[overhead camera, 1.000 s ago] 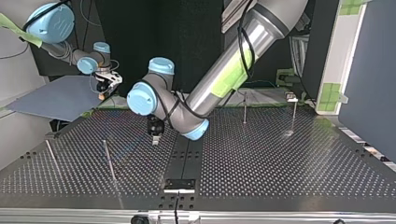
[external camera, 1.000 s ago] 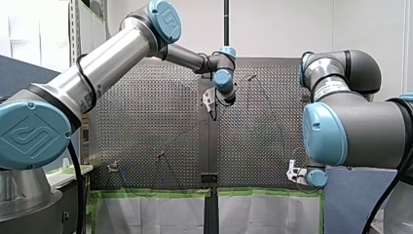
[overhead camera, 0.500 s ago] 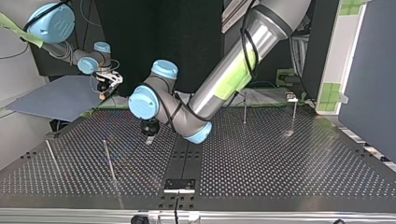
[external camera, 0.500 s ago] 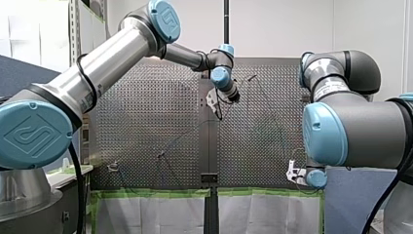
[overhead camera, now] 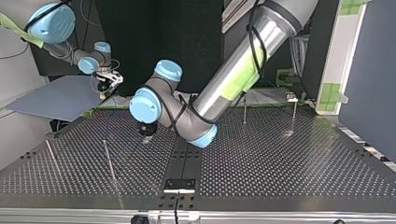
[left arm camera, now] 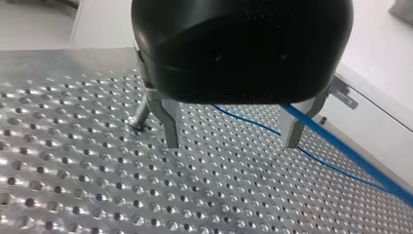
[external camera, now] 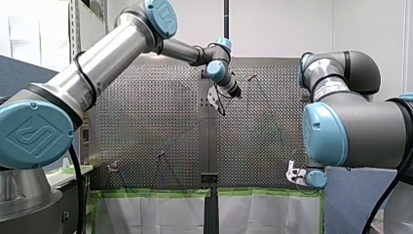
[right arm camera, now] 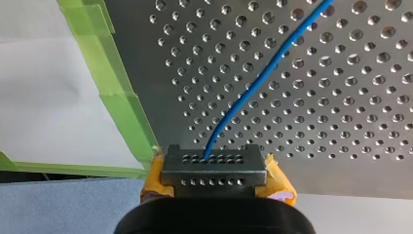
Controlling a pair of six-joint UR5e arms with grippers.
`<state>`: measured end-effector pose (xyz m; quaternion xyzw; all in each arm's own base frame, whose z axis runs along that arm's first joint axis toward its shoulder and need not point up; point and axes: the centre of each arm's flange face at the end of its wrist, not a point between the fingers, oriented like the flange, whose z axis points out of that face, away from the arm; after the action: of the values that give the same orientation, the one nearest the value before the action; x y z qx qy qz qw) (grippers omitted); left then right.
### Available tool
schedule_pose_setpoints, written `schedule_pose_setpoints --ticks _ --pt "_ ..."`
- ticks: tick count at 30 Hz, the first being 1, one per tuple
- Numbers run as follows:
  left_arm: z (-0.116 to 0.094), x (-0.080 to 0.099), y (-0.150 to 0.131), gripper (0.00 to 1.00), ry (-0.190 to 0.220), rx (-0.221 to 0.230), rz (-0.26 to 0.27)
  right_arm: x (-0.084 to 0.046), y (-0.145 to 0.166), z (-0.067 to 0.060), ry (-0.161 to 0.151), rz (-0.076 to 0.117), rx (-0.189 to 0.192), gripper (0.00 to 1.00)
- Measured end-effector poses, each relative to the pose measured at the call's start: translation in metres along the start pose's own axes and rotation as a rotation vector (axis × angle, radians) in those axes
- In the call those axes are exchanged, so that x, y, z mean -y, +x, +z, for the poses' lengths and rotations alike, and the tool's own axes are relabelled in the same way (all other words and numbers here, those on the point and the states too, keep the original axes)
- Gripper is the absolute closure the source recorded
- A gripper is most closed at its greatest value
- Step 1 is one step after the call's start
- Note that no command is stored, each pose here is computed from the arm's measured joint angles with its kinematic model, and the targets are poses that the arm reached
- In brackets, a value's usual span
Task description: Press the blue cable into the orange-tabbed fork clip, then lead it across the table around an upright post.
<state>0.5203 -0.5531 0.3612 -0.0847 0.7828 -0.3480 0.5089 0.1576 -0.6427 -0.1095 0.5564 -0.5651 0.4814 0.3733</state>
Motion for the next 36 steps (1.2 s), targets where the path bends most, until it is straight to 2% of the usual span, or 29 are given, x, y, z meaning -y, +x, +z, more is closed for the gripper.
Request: schedule_pose_setpoints --ticks 6,11,18,22,28,36 --pt "-0.006 0.001 -0.005 0.01 -0.014 -0.01 -0.056 0.0 -0.001 0.0 0.0 0.0 0.001 1.0" --pt "-0.011 0.005 -0.009 0.01 -0.011 -0.009 -0.107 0.0 -0.001 0.0 0.001 0.0 0.001 1.0" --pt "-0.018 0.014 -0.004 0.01 -0.002 -0.03 -0.164 0.001 -0.002 0.0 0.001 0.0 0.003 1.0" --pt "-0.024 0.02 -0.003 0.01 -0.001 -0.037 -0.159 0.0 -0.002 0.0 0.001 0.0 0.003 1.0" --pt "-0.038 0.031 -0.013 0.01 0.001 -0.022 -0.131 0.0 -0.003 0.0 0.001 0.0 0.003 1.0" --pt "-0.064 0.059 -0.018 0.01 0.041 -0.035 -0.072 0.0 -0.003 0.0 0.001 0.0 0.004 1.0"
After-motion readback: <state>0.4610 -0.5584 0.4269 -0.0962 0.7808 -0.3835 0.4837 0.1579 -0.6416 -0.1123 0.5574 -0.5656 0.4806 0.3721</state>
